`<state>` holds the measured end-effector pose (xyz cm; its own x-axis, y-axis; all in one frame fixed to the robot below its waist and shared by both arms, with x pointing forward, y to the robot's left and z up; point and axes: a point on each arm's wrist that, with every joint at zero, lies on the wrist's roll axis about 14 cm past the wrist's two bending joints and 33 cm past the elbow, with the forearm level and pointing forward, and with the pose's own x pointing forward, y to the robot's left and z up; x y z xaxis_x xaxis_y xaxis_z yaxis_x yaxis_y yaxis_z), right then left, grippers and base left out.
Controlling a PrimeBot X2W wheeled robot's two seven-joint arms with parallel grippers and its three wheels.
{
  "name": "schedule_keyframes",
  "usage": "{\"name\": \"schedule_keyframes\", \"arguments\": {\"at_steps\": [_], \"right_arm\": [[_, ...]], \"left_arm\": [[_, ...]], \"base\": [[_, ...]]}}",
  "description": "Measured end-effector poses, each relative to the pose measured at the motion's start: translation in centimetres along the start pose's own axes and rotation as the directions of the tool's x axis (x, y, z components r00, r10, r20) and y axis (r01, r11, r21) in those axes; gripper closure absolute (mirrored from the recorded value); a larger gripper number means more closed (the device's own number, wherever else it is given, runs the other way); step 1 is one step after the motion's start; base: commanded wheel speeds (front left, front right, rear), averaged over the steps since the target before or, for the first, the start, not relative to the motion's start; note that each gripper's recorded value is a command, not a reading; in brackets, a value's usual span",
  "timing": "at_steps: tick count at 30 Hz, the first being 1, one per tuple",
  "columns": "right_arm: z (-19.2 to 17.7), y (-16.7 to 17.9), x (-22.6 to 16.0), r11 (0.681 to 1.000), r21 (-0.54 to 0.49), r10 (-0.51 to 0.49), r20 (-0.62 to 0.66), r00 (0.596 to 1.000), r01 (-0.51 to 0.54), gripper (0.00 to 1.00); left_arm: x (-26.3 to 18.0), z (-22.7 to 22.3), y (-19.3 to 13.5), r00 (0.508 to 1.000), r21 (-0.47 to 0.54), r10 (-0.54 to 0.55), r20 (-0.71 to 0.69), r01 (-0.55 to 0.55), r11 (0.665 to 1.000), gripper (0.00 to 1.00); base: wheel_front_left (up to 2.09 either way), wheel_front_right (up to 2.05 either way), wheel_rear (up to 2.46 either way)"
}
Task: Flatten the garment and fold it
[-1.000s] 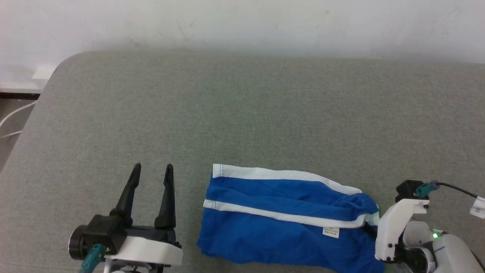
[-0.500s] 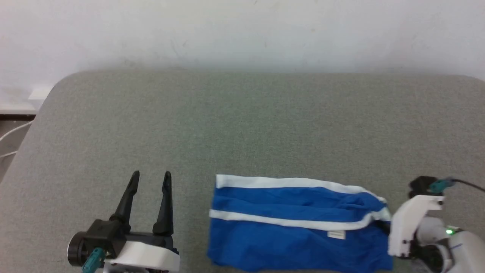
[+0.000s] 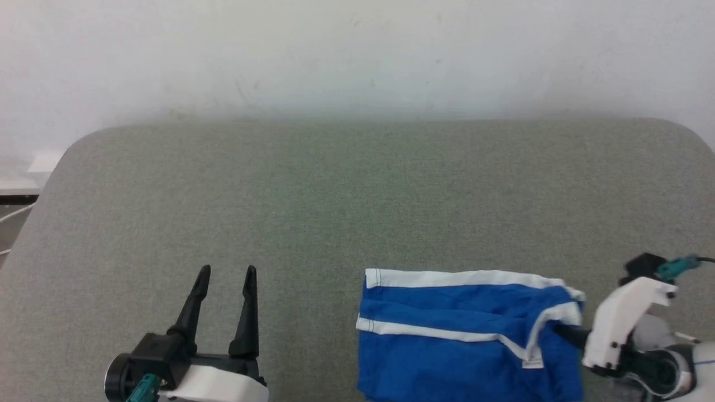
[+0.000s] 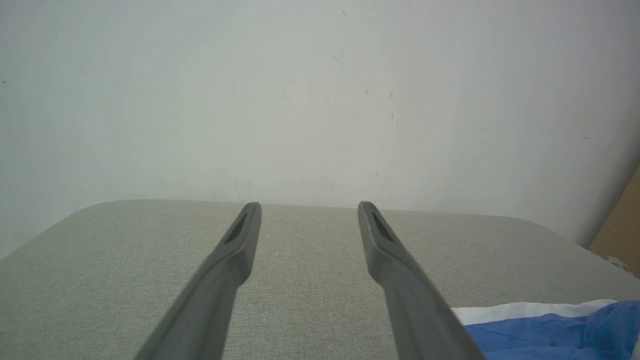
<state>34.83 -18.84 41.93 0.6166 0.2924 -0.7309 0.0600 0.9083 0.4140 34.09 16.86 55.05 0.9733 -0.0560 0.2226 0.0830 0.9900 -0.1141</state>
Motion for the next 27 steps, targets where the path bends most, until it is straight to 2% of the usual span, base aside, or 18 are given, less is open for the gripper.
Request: {"name": "schedule_keyframes", "arguments": {"at_steps": [3,7,12,15,20,27], "right_arm": [[-0.8,3.5,0.1,0.992,0.032,0.126,-0.026,0.992,-0.125,1.00],[-1.1,7.0,0.1,0.965,0.062,0.256,-0.033,0.966,-0.254,1.00],[-1.1,10.2,0.9,0.938,0.050,0.345,-0.029,0.938,-0.343,1.00],[-0.9,12.9,1.8,0.911,0.047,0.412,-0.012,0.911,-0.411,1.00],[-1.9,15.7,4.0,0.897,0.014,0.443,-0.037,0.896,-0.443,1.00],[-4.3,16.5,7.2,0.910,-0.004,0.412,-0.108,0.905,-0.414,1.00]], "left_arm": [[0.0,-0.1,-0.1,1.000,-0.001,-0.003,-0.002,0.003,1.000,0.00],[-0.1,-0.3,-0.3,1.000,-0.005,-0.011,-0.011,0.011,1.000,0.00],[-0.1,-0.5,-0.4,1.000,-0.007,-0.014,-0.014,0.014,1.000,0.00],[0.1,-0.3,-0.4,1.000,-0.007,-0.014,-0.010,0.014,1.000,0.00],[0.3,-0.3,0.1,1.000,-0.005,0.001,-0.009,-0.001,1.000,0.00],[0.4,-1.0,1.0,0.999,-0.007,0.029,-0.032,-0.029,1.000,0.00]], "base": [[0.00,0.00,0.00],[0.00,0.00,0.00],[0.00,0.00,0.00],[0.00,0.00,0.00],[0.00,0.00,0.00],[0.00,0.00,0.00]]}}
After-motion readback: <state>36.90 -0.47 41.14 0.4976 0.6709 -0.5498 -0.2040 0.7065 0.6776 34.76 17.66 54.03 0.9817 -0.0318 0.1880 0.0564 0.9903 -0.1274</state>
